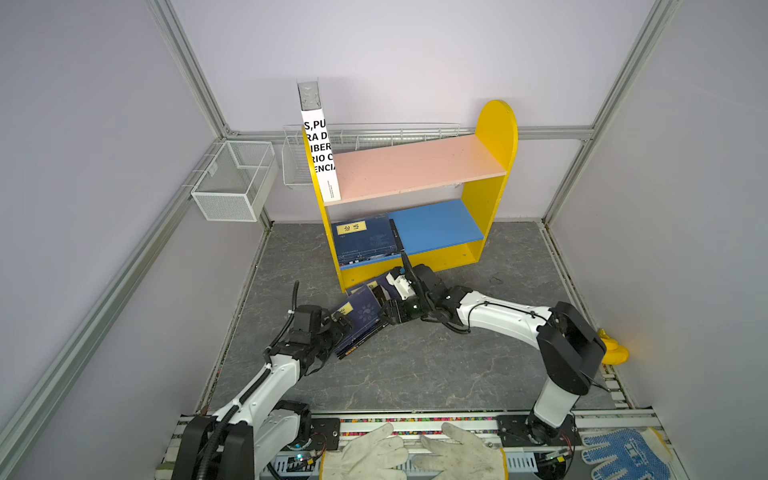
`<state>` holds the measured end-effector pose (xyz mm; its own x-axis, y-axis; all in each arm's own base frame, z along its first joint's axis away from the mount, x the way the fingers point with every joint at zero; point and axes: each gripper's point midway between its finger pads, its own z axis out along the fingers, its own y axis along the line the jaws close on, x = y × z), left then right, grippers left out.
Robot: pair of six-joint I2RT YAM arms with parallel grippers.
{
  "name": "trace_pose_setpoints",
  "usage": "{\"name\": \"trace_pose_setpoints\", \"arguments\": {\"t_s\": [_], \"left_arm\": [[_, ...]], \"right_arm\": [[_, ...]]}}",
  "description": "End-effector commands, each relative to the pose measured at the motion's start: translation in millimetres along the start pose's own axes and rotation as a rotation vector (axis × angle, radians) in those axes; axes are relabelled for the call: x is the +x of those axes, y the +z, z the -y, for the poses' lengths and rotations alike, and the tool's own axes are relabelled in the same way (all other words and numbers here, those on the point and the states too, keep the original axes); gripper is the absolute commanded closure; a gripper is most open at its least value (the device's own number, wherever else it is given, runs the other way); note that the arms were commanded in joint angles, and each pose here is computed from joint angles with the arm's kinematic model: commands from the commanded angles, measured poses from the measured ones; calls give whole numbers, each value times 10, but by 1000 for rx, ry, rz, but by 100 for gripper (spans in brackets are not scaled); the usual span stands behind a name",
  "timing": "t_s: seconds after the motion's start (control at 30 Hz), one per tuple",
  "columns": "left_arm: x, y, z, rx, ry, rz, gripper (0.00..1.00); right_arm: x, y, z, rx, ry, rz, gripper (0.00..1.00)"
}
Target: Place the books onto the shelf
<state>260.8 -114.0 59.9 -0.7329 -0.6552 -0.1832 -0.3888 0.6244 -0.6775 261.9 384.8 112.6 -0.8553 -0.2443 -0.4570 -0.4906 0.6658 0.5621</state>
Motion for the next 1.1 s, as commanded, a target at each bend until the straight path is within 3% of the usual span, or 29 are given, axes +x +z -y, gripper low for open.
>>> {"name": "trace_pose_setpoints", "arguments": {"t_s": [0.0, 0.23, 0.43, 0.6, 1.07], "left_arm": [[-139, -170, 1071, 358, 112, 8, 2], [-198, -74, 1035, 256, 157, 15, 2], [-302, -177, 764, 85, 171, 84, 1], [-268, -209, 608, 26, 173, 85, 1], [-278, -40, 640, 80, 215, 87, 1]], "right_arm": [[462, -24, -39, -39, 8, -144, 40], [461, -130, 341, 130, -13, -120, 39], [211, -132, 511, 258, -26, -36, 36], [156, -153, 701, 368, 3, -5, 32], [106, 218, 720, 321, 42, -42, 33]]}}
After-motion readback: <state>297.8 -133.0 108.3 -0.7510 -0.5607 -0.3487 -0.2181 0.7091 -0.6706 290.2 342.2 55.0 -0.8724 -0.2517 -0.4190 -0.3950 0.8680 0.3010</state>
